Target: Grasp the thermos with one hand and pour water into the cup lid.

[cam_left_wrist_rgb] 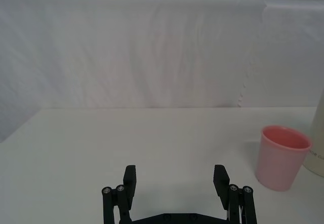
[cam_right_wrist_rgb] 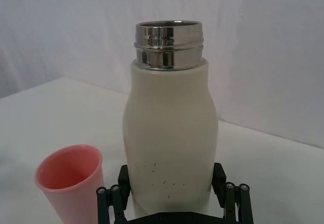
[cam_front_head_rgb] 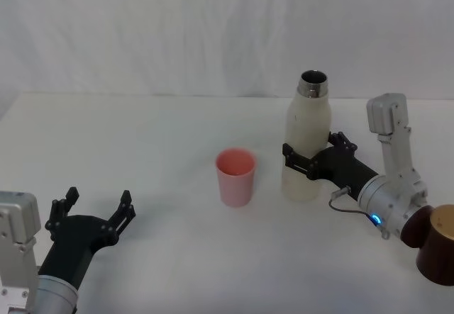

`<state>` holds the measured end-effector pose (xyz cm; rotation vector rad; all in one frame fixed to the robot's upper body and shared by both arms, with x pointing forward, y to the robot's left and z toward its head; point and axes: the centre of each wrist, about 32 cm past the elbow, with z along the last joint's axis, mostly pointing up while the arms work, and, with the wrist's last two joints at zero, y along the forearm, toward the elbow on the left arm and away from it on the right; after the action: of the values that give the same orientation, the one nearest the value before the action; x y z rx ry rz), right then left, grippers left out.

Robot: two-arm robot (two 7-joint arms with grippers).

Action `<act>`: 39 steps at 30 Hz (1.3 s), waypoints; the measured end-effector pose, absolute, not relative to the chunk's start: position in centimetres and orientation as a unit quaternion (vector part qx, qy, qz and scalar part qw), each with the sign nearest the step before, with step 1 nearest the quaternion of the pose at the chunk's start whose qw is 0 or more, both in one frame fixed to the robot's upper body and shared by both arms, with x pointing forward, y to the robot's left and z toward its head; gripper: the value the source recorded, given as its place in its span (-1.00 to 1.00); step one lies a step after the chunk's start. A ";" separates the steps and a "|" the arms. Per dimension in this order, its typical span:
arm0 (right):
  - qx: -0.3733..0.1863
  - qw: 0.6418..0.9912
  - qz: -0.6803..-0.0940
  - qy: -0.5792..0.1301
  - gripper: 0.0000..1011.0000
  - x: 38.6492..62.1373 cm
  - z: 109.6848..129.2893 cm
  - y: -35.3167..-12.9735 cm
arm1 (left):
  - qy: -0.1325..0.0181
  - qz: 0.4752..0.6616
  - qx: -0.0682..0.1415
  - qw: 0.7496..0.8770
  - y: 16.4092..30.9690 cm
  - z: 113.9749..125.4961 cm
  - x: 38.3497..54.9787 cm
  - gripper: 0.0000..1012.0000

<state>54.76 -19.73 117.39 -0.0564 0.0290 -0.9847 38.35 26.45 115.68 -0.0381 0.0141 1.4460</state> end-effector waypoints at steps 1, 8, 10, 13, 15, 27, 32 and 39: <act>-0.027 0.881 -0.473 0.014 0.98 54.8 117.4 -19.7 | 0.006 0.662 -0.017 0.750 26.5 115.7 38.4 0.98; -0.027 0.881 -0.472 0.014 0.87 54.8 117.4 -19.7 | 0.006 0.662 -0.017 0.750 26.5 115.7 38.4 0.98; -0.027 0.881 -0.472 0.014 0.87 54.8 117.4 -19.7 | 0.006 0.662 -0.017 0.750 26.5 115.7 38.4 0.98; -0.027 0.881 -0.472 0.014 0.87 54.7 117.4 -19.7 | 0.006 0.662 -0.017 0.750 26.5 115.7 38.4 0.98; -0.028 0.881 -0.472 0.014 0.87 54.7 117.4 -19.7 | 0.006 0.662 -0.017 0.750 26.5 115.7 38.4 0.98; -0.028 0.881 -0.472 0.014 0.87 54.7 117.4 -19.7 | 0.006 0.662 -0.017 0.750 26.5 115.7 38.4 0.98; -0.028 0.881 -0.472 0.014 0.87 54.7 117.4 -19.7 | 0.006 0.662 -0.017 0.750 26.5 115.7 38.4 0.98; -0.030 0.876 -0.481 0.005 0.87 54.4 117.8 -19.7 | 0.006 0.662 -0.017 0.750 26.5 115.7 38.4 0.98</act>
<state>54.39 -19.67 117.82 -0.0633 0.0108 -1.0030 38.35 26.45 115.68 -0.0380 0.0140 1.4460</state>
